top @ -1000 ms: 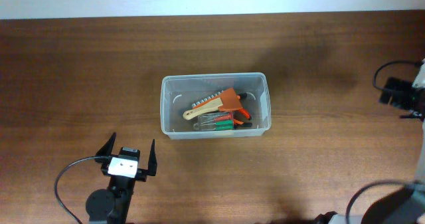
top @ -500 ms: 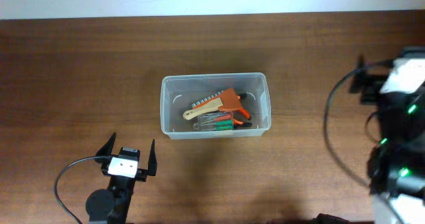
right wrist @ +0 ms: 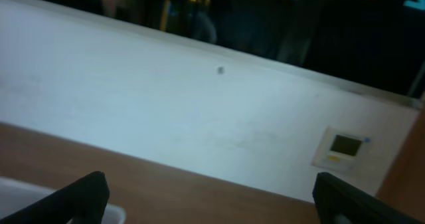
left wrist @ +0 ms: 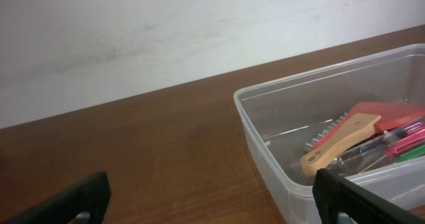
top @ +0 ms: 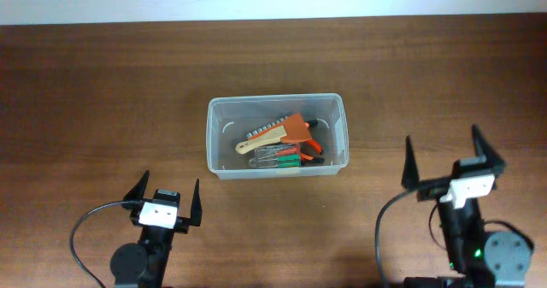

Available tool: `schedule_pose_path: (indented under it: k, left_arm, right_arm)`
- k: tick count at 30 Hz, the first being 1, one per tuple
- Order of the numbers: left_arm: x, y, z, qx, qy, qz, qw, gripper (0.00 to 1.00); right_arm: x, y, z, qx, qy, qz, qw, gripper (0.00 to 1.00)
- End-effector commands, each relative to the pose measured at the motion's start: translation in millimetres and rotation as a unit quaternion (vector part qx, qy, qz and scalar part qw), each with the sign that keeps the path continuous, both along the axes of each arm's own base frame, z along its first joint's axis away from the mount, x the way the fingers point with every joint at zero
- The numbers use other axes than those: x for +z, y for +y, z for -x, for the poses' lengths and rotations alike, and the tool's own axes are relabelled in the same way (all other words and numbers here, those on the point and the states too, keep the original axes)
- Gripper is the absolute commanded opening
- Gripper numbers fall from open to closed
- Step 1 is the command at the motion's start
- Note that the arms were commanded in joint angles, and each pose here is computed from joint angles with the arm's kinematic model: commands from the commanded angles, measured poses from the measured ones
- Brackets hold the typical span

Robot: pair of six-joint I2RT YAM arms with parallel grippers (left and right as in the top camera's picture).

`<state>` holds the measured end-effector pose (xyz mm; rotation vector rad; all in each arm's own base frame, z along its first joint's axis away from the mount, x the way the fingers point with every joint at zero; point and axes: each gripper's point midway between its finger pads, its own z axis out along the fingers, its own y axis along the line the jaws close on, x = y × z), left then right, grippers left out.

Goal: Pack container

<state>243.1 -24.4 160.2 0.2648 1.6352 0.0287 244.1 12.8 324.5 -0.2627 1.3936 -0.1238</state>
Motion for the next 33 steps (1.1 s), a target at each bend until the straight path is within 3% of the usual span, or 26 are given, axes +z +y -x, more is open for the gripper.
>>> schedule_pose_path:
  k: [1, 10, 21, 33]
  left_arm:
    - [-1, 0, 0, 0.000, -0.001, -0.006, 1.000, 0.99]
    - [-1, 0, 0, 0.000, -0.001, -0.006, 1.000, 0.99]
    - [-1, 0, 0, 0.000, -0.001, -0.006, 1.000, 0.99]
    - [-1, 0, 0, 0.000, -0.001, -0.006, 1.000, 0.99]
  right_arm:
    - [-16, 16, 12, 0.042, -0.011, 0.001, 0.999, 0.99]
    - [-46, 18, 21, 0.047, -0.026, 0.003, 0.999, 0.99]
    - [-91, 41, 14, 0.097, 0.015, -0.001, 0.995, 0.99]
    - [-105, 49, 12, 0.114, 0.005, 0.000, 0.994, 0.99]
